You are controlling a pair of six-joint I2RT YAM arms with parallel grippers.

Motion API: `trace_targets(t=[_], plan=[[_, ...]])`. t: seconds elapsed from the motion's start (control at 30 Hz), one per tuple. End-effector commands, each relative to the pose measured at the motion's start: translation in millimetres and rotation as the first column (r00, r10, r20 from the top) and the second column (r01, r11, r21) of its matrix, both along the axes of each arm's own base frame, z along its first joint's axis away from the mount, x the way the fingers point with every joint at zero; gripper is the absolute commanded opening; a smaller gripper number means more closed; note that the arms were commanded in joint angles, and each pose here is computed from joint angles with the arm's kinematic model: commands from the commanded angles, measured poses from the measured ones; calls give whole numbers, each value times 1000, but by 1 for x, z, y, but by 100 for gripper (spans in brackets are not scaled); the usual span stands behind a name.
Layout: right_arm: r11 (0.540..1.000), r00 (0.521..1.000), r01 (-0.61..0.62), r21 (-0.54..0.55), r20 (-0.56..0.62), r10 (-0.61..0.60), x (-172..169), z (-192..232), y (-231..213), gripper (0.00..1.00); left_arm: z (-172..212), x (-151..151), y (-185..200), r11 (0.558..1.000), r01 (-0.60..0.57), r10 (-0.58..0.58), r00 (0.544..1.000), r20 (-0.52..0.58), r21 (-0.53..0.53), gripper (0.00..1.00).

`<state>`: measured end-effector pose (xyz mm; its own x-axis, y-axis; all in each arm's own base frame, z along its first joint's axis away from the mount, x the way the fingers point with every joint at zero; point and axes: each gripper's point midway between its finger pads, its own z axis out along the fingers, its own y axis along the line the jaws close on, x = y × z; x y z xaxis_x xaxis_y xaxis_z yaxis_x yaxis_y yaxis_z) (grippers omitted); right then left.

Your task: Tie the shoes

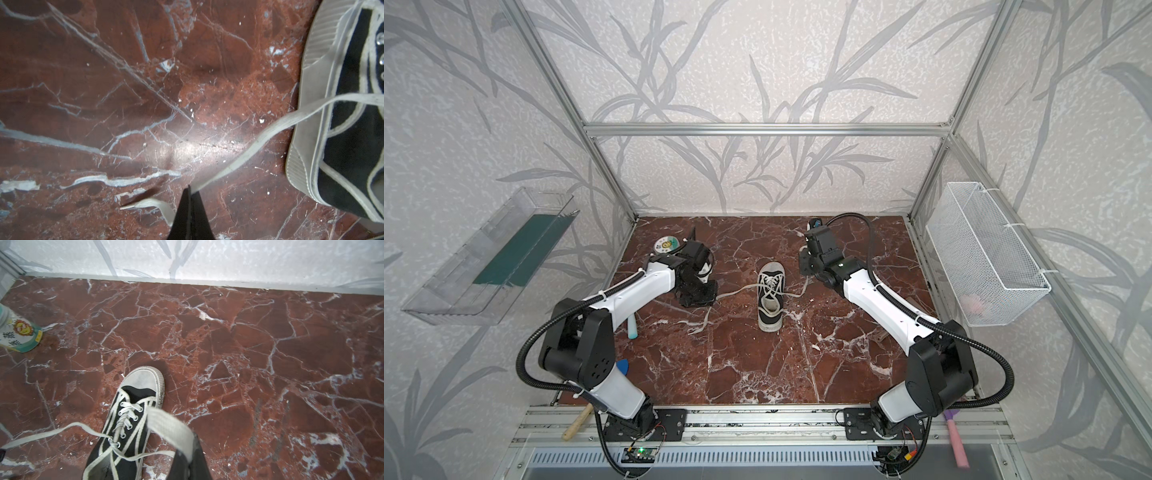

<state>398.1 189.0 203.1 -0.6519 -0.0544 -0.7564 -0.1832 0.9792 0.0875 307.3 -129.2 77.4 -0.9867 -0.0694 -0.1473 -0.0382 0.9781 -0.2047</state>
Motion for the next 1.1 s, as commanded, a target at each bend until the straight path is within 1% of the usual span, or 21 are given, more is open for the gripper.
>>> trace_targets(t=[0.0, 0.1, 0.27, 0.33, 0.43, 0.47, 0.5, 0.53, 0.7, 0.77, 0.93, 1.0, 1.07], plan=[[998, 998, -61, -24, -6, 60, -2, 4, 21, 0, -7, -19, 6, 999, -31, 31, 999, -33, 21, 0], [995, 995, -95, -23, -1, 95, -1, 8, 40, 0, -13, -28, 6, 999, -35, 36, 999, -39, 18, 0], [986, 986, -164, -9, 8, 164, 4, 14, 75, 0, -23, -37, 12, 998, -32, 35, 998, -58, 48, 0], [981, 981, -194, -12, 6, 194, 5, 17, 91, 0, -27, -37, 12, 998, -30, 33, 998, -62, 47, 0], [974, 974, -224, -23, -18, 224, 12, 6, 114, 0, -29, -34, 9, 999, -34, 35, 998, -47, 31, 0], [973, 973, -232, -17, -24, 231, 14, 5, 121, 0, -29, -33, 8, 999, -33, 34, 998, -43, 29, 2], [972, 972, -235, -12, -34, 234, 15, 3, 126, 0, -29, -32, 8, 999, -33, 34, 999, -40, 27, 6], [969, 969, -245, -5, -41, 245, 16, 2, 135, 0, -28, -31, 9, 999, -35, 36, 999, -33, 27, 13], [953, 952, -303, -7, -51, 302, 9, -2, 178, 0, -25, -31, 9, 999, -36, 36, 999, -14, 10, 33], [950, 948, -312, 2, -64, 311, 7, -7, 190, 0, -20, -31, 10, 999, -43, 43, 999, 10, -3, 37], [945, 940, -326, 19, -102, 326, 5, -19, 213, 0, -6, -32, 20, 998, -63, 64, 995, 74, -14, 39], [942, 936, -335, 17, -105, 335, 4, -22, 222, 0, -3, -34, 26, 997, -70, 71, 993, 90, -11, 41], [941, 935, -337, 11, -113, 336, 4, -28, 229, 0, -1, -36, 31, 997, -75, 75, 993, 96, -10, 47]])
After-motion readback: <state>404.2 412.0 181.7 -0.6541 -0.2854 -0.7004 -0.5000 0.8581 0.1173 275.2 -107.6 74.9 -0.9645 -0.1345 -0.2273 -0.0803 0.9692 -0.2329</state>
